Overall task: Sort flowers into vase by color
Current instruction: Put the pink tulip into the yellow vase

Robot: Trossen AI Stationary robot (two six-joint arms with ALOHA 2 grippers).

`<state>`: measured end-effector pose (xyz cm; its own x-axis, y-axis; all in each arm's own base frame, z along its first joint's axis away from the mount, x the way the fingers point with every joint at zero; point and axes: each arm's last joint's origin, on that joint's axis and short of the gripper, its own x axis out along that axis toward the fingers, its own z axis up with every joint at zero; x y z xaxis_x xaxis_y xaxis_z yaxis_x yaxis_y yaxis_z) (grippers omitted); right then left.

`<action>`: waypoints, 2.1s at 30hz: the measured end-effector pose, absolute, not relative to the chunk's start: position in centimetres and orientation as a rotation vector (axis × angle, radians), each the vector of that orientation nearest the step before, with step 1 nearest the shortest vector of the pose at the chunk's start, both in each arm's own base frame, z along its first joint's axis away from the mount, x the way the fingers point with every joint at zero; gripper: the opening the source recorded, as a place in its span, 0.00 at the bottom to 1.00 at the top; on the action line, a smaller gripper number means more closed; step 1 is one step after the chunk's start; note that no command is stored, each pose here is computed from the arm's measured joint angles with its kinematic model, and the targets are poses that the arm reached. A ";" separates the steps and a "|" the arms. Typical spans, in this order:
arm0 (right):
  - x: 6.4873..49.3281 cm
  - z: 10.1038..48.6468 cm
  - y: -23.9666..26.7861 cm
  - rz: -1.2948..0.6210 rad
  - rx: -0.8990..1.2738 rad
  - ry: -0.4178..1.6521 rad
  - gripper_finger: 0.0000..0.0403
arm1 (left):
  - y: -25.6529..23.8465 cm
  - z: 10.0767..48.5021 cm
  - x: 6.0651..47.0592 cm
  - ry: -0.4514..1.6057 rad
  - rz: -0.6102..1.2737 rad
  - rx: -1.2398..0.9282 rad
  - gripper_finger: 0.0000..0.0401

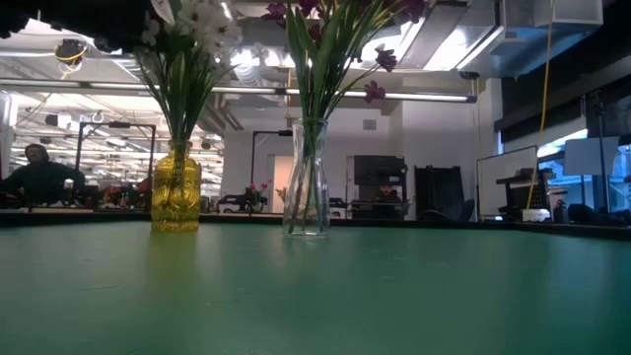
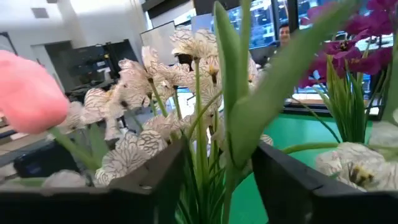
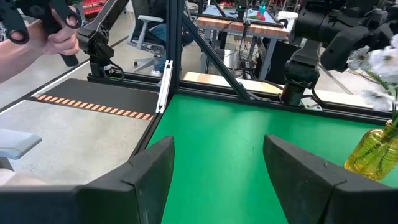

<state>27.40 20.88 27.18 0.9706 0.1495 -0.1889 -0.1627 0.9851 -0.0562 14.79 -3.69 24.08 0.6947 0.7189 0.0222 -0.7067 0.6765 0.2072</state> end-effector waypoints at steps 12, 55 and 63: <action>27.4 27.3 20.9 0.159 -0.069 0.171 0.61 | -6.2 28.3 13.8 0.018 0.754 0.163 0.65; 27.4 27.3 20.9 0.159 -0.070 0.170 0.61 | -5.0 33.9 16.9 0.031 0.845 0.152 0.00; 27.4 27.3 20.9 0.159 -0.070 0.169 0.61 | -5.0 32.8 17.0 0.071 0.838 0.146 0.00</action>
